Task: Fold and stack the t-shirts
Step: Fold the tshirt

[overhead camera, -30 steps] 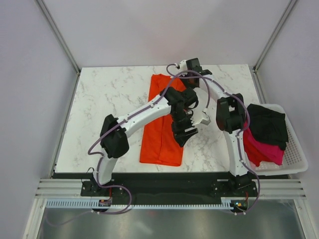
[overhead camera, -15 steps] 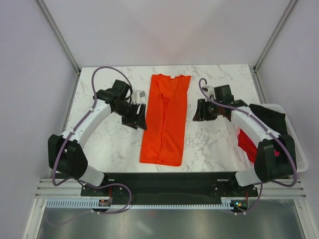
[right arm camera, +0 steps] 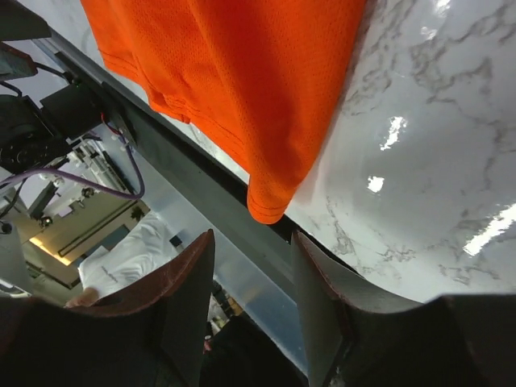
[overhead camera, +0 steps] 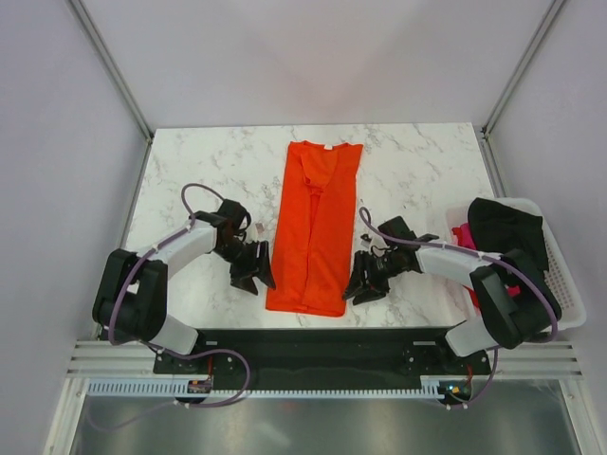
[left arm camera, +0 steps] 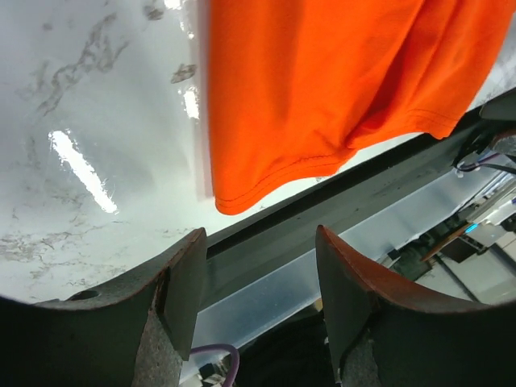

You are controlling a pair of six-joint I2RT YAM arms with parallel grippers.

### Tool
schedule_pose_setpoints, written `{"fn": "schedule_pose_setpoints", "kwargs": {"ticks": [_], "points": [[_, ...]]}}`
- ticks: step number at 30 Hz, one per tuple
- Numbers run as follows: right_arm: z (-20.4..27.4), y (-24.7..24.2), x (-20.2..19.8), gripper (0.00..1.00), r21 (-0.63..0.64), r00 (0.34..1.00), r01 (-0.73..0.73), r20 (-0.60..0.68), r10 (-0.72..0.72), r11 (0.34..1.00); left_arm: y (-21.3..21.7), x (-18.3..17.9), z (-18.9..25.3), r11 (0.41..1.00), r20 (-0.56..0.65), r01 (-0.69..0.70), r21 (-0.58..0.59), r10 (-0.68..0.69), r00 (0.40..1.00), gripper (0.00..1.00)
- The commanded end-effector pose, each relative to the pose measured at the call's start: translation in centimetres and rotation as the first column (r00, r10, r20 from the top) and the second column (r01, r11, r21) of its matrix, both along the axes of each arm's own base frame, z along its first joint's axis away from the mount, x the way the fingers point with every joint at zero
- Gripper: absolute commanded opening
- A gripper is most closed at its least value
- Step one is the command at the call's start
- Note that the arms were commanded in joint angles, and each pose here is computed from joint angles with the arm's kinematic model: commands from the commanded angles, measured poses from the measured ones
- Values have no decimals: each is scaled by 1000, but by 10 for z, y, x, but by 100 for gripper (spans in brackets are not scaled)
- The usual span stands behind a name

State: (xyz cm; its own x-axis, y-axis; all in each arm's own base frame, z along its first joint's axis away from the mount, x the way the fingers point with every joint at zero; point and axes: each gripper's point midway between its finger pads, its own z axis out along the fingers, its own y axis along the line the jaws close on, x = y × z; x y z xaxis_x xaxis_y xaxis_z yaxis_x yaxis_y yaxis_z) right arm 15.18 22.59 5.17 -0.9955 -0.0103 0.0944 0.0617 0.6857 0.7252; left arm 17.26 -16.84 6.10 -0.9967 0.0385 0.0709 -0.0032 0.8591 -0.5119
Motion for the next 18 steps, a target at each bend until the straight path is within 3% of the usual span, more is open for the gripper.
{"fn": "schedule_pose_setpoints", "kwargs": {"ticks": [1, 12, 18], "points": [[0, 13, -1, 51, 26, 996, 43, -79, -40, 999, 0, 2, -7, 995, -45, -103, 0, 103, 994, 64], [-32, 9, -6, 48, -72, 987, 47, -152, -58, 996, 9, 1, -32, 984, -117, -172, 55, 178, 977, 64], [-36, 18, -5, 45, -74, 987, 19, -160, -31, 997, 3, -1, -37, 985, -157, -173, 28, 175, 972, 54]]}}
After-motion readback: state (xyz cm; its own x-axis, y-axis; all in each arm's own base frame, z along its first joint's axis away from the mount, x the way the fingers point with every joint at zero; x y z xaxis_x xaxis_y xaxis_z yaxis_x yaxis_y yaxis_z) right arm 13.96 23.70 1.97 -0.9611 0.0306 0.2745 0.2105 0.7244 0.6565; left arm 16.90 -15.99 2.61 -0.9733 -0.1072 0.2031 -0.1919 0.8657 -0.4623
